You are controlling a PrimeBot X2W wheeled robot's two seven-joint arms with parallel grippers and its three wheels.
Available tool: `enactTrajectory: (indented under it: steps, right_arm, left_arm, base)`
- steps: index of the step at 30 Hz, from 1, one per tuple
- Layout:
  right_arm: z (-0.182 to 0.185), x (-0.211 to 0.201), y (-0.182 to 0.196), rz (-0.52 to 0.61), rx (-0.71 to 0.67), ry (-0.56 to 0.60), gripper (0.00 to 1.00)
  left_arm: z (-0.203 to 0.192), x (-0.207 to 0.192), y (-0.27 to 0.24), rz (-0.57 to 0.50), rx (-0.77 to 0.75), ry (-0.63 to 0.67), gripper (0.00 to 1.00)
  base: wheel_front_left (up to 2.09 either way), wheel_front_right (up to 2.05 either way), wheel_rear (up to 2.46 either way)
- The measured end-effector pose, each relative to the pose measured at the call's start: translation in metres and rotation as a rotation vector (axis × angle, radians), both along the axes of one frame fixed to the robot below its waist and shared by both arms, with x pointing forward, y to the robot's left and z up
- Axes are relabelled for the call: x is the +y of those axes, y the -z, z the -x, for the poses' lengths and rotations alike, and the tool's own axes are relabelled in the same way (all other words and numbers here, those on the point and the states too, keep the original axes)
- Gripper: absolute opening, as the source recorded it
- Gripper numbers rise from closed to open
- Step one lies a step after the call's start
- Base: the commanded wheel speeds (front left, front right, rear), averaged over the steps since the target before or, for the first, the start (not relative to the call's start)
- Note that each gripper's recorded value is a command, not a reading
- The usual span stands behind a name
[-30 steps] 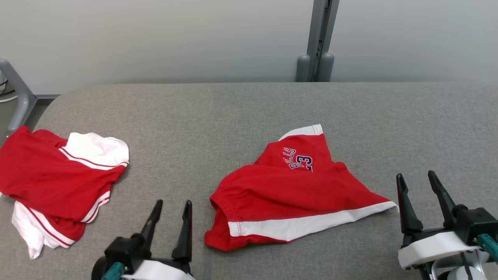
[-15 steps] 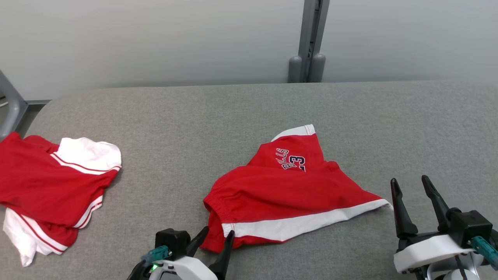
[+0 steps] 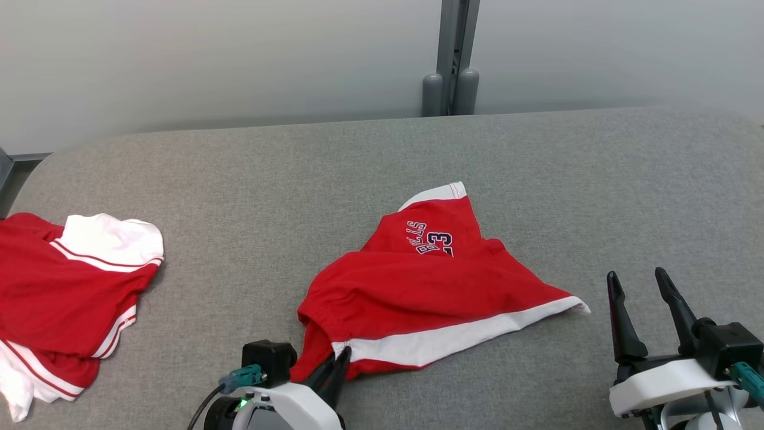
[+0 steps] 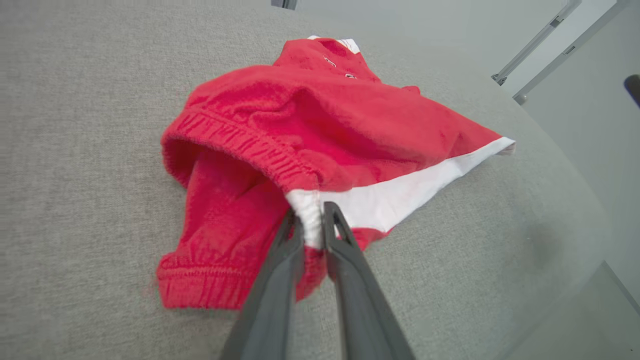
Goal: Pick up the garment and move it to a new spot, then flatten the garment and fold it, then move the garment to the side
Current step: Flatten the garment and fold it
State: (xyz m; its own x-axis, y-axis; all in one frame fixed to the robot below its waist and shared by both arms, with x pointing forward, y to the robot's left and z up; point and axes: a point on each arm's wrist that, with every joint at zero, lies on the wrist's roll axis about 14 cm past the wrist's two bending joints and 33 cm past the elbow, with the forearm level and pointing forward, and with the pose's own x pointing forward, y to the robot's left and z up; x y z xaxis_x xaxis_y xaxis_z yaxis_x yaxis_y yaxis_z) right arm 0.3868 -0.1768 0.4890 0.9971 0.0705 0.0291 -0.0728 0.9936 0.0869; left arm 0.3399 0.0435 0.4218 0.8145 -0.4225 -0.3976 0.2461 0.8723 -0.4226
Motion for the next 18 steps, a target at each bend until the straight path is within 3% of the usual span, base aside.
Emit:
enactTrajectory:
  steps: [10,18]
  right_arm:
    - [0.005,0.003,0.038,0.000,0.133,-0.029,1.00]
    - [0.020,0.025,0.079,0.028,0.298,-0.140,1.00]
  left_arm:
    - [-0.019,0.033,-0.017,-0.002,-0.097,-0.124,0.00]
    - [-0.027,0.052,-0.019,-0.022,-0.127,-0.184,0.00]
  base:
    - [0.00,0.00,0.00]
    - [0.00,0.00,0.00]
